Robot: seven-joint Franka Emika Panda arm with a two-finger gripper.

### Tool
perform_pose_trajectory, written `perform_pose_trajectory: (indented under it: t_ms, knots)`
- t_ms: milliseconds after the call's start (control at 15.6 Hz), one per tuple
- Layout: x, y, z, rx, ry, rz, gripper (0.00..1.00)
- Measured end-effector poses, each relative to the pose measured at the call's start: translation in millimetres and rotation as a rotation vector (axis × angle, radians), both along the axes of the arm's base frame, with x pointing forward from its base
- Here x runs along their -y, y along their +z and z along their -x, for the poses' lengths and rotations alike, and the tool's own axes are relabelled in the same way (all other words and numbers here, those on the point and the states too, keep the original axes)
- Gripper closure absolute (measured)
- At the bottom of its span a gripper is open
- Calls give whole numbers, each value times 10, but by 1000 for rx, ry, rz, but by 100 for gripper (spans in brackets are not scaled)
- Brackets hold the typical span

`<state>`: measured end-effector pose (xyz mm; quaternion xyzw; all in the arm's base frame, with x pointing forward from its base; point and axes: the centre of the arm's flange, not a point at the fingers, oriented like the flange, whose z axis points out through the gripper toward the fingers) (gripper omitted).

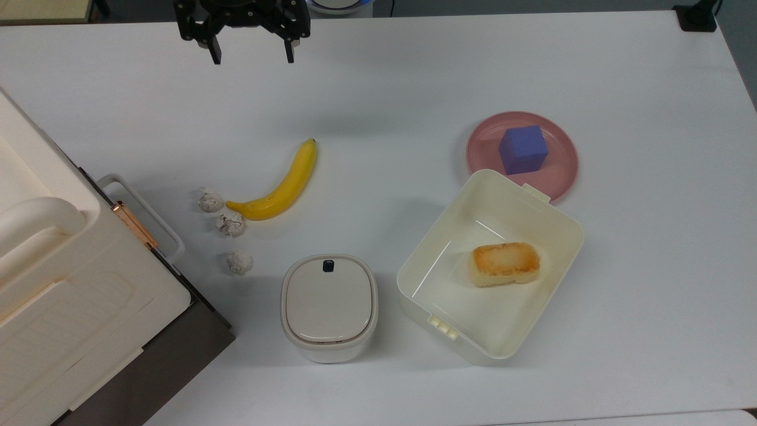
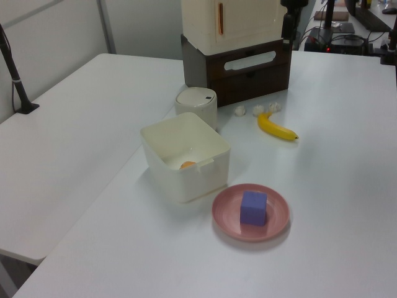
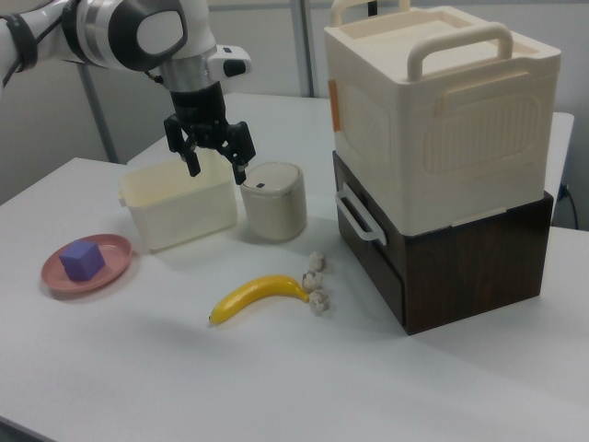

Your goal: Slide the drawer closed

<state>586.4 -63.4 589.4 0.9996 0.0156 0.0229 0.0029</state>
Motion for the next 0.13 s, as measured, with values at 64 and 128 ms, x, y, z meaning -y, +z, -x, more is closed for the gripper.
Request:
perform_pose_trajectory:
  t_ms: [64,128]
  knots:
    - [-2,-4,1,-2,-14,-1,0]
    - [-5,-7,2,-2,-20,-2,0]
